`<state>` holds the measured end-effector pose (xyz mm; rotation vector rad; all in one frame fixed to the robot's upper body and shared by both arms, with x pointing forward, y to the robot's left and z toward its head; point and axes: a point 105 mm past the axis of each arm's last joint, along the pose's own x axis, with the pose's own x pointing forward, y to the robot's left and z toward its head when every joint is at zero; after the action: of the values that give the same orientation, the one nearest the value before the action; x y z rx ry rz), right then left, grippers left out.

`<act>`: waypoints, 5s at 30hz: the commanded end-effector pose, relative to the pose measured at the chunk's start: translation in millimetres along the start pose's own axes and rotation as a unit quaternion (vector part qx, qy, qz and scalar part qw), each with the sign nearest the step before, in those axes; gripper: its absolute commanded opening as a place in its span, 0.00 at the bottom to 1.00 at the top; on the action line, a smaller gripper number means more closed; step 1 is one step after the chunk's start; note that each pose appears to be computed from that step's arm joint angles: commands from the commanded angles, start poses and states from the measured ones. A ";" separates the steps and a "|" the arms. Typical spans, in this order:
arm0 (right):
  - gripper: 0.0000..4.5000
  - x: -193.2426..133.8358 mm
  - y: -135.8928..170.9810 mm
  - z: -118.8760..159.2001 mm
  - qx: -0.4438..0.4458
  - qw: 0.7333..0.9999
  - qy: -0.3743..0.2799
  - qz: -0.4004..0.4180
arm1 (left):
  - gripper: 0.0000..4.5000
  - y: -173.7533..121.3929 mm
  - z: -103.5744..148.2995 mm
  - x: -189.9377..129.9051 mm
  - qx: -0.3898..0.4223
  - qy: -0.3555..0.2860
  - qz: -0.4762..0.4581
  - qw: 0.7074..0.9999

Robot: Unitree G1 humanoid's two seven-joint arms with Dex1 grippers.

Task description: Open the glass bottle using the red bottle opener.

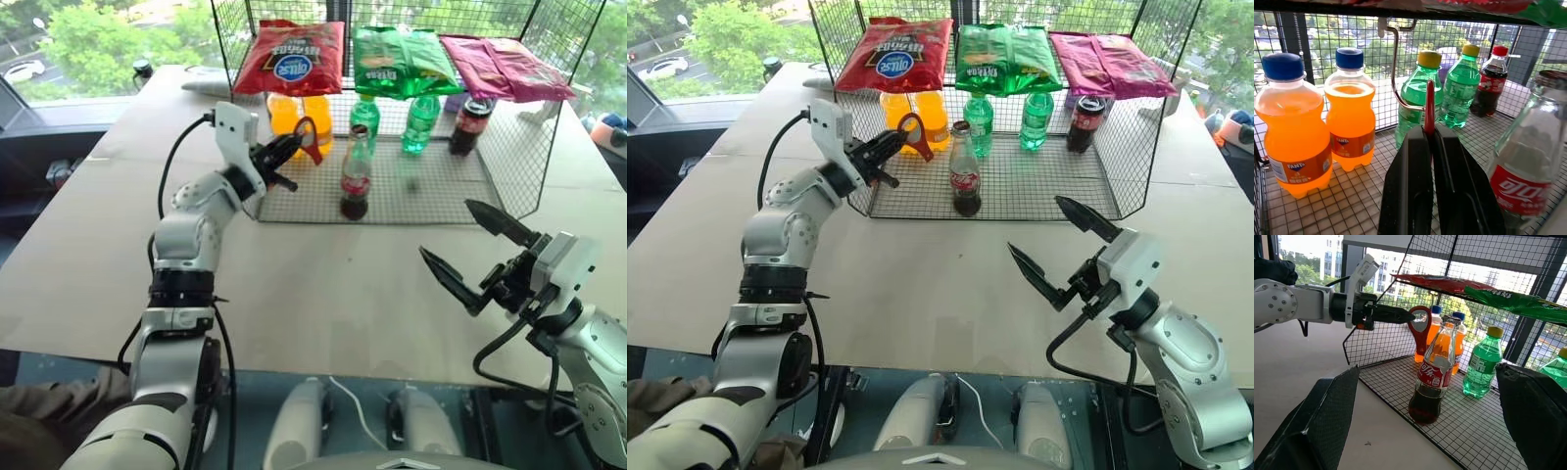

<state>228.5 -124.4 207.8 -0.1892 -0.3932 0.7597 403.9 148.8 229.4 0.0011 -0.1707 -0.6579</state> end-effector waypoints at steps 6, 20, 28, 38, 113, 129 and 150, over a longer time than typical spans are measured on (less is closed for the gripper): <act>1.00 3.6 -4.1 -2.4 0.011 0.999 0.026 -0.021 | 0.01 -9.7 33.4 -25.4 -0.028 -0.037 -0.062 0.997; 1.00 31.7 7.0 13.9 0.037 0.997 0.064 0.033 | 0.01 -67.1 50.7 -92.4 -0.256 0.008 -0.230 0.939; 1.00 38.3 36.8 21.4 0.224 0.949 0.090 0.202 | 0.01 -121.6 43.9 -76.6 -0.255 0.043 -0.363 0.895; 1.00 38.4 33.5 27.2 0.299 0.910 0.134 0.253 | 0.01 -126.0 40.0 -78.6 -0.212 0.067 -0.409 0.885; 0.00 53.0 -27.8 -12.9 -0.091 0.980 0.141 -0.106 | 0.98 -69.5 11.9 22.7 0.020 0.005 -0.091 0.996; 0.00 52.1 -29.3 -9.1 -0.093 0.979 0.137 -0.121 | 0.72 -78.6 -10.9 57.8 0.033 0.026 -0.154 0.987; 0.00 59.4 -39.7 -4.7 -0.109 0.977 0.128 -0.131 | 0.46 -87.4 18.6 34.9 0.023 -0.048 -0.198 0.979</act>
<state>296.3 -111.0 217.4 -0.4152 -0.1822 0.4337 388.0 60.3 213.2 0.0483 -0.1454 -1.0198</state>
